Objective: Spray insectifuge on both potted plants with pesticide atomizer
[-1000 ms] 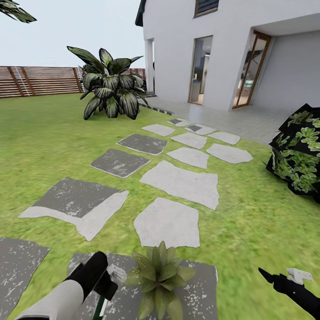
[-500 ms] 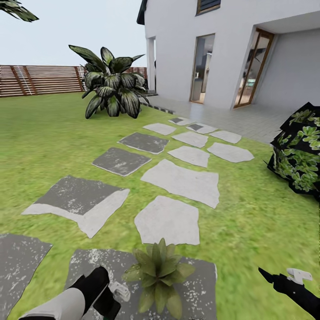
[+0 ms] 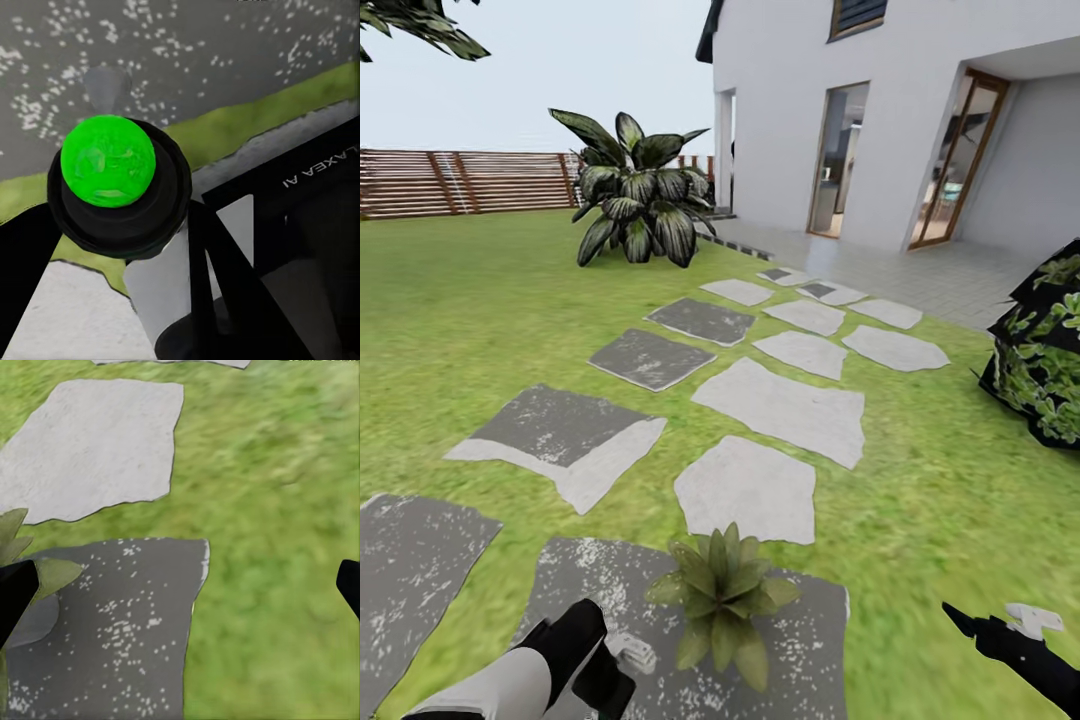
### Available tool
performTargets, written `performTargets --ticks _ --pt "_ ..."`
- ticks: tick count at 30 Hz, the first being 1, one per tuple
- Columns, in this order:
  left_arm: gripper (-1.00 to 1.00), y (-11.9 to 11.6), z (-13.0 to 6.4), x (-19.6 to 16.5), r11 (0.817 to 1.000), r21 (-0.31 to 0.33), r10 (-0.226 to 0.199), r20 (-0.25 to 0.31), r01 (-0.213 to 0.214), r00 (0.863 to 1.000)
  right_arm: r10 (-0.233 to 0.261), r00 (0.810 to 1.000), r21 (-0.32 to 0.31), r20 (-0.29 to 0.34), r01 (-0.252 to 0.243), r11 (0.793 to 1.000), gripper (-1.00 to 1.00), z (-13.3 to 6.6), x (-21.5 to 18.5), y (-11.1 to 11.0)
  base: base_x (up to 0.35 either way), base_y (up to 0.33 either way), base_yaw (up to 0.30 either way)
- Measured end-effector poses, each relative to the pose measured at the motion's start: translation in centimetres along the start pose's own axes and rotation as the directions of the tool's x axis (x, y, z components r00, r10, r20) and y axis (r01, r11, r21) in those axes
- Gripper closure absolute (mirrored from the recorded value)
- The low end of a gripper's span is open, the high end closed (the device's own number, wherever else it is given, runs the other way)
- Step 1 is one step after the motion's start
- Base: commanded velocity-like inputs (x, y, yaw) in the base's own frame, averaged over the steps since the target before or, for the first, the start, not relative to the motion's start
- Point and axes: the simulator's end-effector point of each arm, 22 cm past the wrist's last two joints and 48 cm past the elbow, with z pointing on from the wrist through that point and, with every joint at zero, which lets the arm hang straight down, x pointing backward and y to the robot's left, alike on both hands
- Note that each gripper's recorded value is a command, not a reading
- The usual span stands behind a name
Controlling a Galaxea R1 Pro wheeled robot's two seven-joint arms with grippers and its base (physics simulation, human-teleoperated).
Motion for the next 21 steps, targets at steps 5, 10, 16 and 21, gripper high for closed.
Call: performTargets --ticks 5,10,16,21 --pt "1.0 -0.11 0.0 -0.08 1.0 0.004 -0.004 0.003 0.004 1.0 -0.001 1.0 0.0 0.0 0.001 1.0 -1.0 -0.02 -0.01 -0.01 0.0 -0.279 0.105" --pt "1.0 -0.13 0.01 -0.09 1.0 0.005 -0.005 0.004 0.005 1.0 0.0 1.0 0.001 0.0 0.0 1.0 -1.0 0.0 0.01 -0.03 -0.04 -0.294 0.003" --pt "1.0 -0.12 0.0 -0.08 1.0 0.005 -0.005 0.003 0.005 1.0 0.001 1.0 0.0 0.0 -0.001 1.0 -1.0 0.04 0.05 0.04 -0.08 -0.122 0.095" --pt "1.0 -0.12 -0.01 -0.09 1.0 0.006 -0.006 0.004 0.006 1.0 0.001 1.0 0.0 0.0 -0.001 1.0 -1.0 0.04 0.05 0.05 -0.008 -0.01 0.263"
